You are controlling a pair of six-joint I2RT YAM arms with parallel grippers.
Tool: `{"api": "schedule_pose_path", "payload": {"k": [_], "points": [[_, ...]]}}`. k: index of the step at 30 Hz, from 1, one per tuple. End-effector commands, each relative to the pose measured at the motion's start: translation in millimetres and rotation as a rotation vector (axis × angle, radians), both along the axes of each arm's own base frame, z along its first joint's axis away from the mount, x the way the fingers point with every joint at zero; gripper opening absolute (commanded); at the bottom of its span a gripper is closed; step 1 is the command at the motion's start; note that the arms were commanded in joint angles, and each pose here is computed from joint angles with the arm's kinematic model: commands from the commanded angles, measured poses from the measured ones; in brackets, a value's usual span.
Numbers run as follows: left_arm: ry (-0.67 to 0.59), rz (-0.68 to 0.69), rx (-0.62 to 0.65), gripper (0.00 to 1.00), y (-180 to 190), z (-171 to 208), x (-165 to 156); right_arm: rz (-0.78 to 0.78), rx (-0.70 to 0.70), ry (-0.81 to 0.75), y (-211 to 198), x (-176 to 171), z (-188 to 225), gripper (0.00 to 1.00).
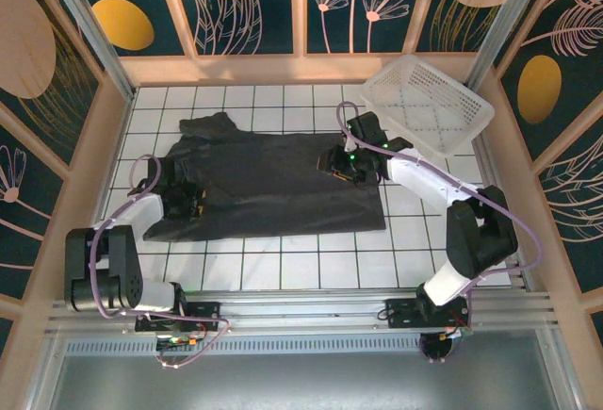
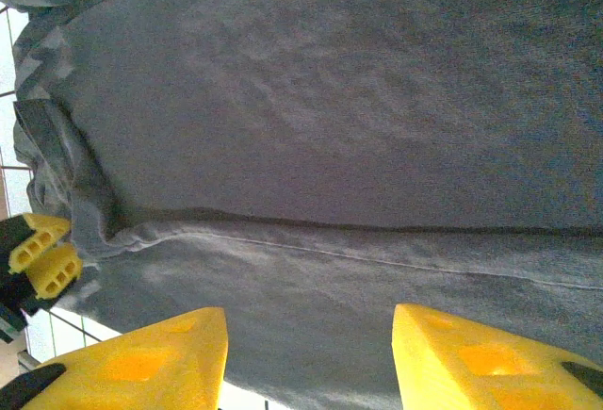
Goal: Fold and stack the t-shirts
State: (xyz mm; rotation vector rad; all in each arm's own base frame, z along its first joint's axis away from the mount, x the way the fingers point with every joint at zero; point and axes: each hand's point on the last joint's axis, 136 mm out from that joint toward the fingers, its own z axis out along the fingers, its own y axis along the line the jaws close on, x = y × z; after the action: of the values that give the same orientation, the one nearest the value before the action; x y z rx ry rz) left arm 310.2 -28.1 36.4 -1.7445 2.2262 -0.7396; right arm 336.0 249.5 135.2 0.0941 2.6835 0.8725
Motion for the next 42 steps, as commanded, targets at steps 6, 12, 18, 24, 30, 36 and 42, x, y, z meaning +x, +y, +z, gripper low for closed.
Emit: {"api": "schedule_pose_path", "payload": {"k": [6,12,18,24,30,36,42], "points": [[-0.094,-0.183,0.119,0.0,-16.7,32.9,46.0,-0.016,0.024,-0.027,0.6,0.9,15.9,0.5],[-0.029,-0.444,0.27,0.0,-52.0,32.0,72.4,-0.023,0.025,-0.017,-1.3,3.2,12.9,0.49],[0.005,-0.614,0.369,0.0,-78.7,19.7,95.4,-0.024,0.027,-0.004,-3.0,2.1,10.1,0.49],[0.085,-0.74,0.452,0.03,-91.6,4.9,98.5,-0.02,0.026,0.013,-4.9,-3.5,3.9,0.49],[0.067,-0.68,0.591,0.63,-69.5,41.2,102.5,-0.028,0.007,0.019,-10.3,-4.9,-0.1,0.5],[0.017,-0.537,0.646,0.57,-31.6,86.8,76.1,-0.111,-0.059,0.023,-48.8,-17.9,-29.8,0.47],[0.089,-0.395,0.444,0.36,12.0,26.0,27.0,-0.207,-0.091,0.068,-90.3,-27.1,-61.4,0.35]]}}
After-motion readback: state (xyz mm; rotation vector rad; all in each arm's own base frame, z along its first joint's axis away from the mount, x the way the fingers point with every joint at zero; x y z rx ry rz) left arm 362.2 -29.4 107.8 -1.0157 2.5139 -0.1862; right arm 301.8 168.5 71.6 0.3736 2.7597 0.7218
